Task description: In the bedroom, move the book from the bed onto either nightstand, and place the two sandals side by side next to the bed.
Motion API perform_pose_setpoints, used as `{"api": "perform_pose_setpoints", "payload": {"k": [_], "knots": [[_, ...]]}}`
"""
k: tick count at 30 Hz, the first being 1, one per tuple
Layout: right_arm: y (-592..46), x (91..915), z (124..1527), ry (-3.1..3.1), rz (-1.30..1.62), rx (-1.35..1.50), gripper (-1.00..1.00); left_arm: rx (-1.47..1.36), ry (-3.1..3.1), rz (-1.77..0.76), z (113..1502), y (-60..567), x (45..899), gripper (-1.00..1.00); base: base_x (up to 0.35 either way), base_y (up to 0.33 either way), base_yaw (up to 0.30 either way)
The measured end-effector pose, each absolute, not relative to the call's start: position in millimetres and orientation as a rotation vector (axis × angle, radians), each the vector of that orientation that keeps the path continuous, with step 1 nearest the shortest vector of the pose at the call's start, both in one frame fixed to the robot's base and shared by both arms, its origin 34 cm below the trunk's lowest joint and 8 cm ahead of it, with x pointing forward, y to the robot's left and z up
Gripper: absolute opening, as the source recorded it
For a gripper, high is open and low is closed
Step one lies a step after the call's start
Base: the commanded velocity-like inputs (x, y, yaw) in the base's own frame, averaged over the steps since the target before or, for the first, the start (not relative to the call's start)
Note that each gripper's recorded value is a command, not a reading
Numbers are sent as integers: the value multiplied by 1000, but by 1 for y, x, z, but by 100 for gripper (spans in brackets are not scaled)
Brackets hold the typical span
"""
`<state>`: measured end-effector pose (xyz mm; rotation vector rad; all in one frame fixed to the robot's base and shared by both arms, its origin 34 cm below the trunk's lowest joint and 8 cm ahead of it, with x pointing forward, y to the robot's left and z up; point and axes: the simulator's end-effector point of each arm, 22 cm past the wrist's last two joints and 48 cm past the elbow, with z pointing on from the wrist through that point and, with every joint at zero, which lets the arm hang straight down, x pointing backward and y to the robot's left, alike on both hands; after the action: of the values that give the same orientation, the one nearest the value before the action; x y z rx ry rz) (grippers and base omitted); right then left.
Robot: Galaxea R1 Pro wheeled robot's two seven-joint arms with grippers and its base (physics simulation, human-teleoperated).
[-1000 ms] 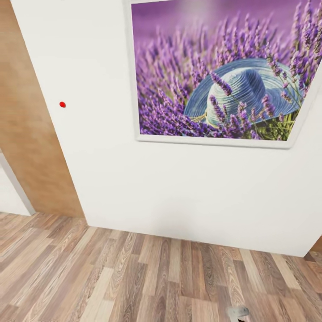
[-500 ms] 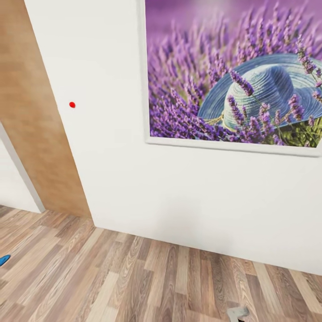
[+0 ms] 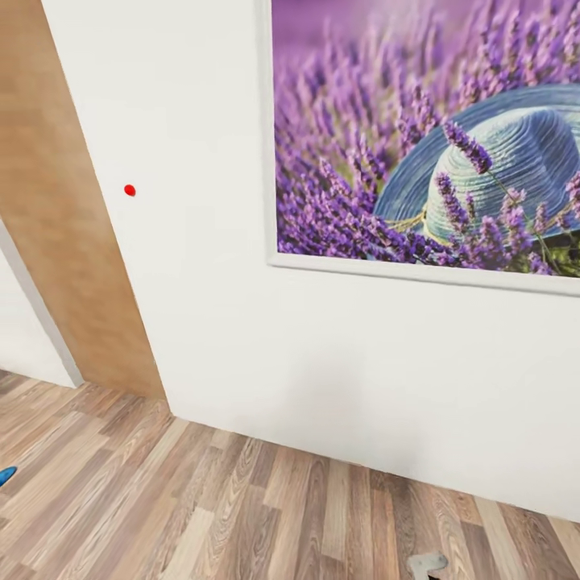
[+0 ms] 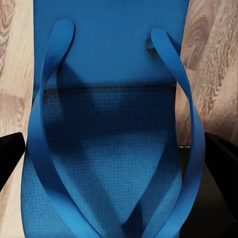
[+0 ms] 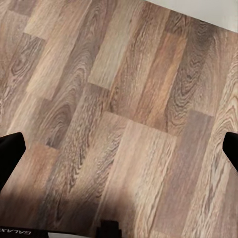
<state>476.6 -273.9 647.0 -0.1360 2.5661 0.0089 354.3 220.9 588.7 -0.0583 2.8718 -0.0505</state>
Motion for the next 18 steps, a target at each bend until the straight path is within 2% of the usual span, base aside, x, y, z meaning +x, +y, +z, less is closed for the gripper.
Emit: {"api": "perform_pose_setpoints", "payload": {"k": [18], "knots": [[-274, 477, 647, 2567, 9, -137, 100, -48, 2860, -49, 589, 221, 357, -100, 18, -4, 280]]}}
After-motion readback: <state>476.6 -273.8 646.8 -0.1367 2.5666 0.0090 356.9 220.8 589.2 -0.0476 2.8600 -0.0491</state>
